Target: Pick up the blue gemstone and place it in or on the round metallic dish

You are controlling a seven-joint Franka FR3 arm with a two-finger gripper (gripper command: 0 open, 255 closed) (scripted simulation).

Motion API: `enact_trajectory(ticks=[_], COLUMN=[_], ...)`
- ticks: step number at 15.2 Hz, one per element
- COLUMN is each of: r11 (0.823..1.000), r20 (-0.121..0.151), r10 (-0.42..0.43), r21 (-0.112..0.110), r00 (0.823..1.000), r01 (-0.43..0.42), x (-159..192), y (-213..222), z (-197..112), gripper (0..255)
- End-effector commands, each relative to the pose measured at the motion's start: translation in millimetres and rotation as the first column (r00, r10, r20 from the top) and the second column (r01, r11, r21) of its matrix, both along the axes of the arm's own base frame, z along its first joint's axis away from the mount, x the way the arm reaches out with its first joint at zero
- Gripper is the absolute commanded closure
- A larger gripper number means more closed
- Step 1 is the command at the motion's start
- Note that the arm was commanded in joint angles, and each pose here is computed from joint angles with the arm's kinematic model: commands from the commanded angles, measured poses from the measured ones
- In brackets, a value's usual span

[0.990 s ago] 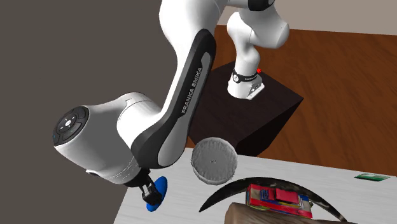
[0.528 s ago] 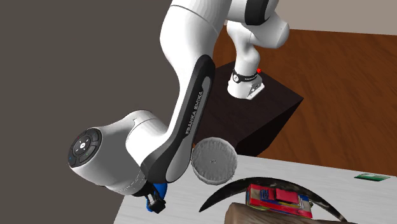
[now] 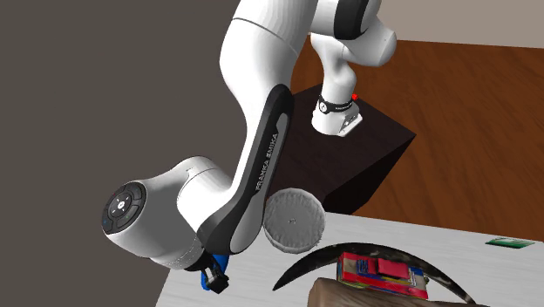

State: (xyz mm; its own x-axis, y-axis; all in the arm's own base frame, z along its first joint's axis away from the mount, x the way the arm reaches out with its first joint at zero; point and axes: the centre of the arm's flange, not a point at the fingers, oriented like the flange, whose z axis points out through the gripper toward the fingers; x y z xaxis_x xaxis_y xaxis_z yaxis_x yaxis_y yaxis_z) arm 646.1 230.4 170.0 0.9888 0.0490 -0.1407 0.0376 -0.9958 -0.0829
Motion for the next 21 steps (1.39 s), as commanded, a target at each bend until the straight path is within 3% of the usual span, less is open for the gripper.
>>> enact_trajectory(ticks=[1, 2, 11, 21], r11=[1.0, 1.0, 1.0, 1.0], r20=[0.0, 0.0, 0.0, 0.0], r10=[0.0, 0.0, 0.0, 0.0], r21=[0.0, 0.0, 0.0, 0.0], r00=[1.0, 1.0, 1.0, 1.0], r01=[0.0, 0.0, 0.0, 0.0], x=[0, 0, 0, 0], y=[0, 0, 0, 0], z=[0, 0, 0, 53], gripper=[0, 255, 255, 255])
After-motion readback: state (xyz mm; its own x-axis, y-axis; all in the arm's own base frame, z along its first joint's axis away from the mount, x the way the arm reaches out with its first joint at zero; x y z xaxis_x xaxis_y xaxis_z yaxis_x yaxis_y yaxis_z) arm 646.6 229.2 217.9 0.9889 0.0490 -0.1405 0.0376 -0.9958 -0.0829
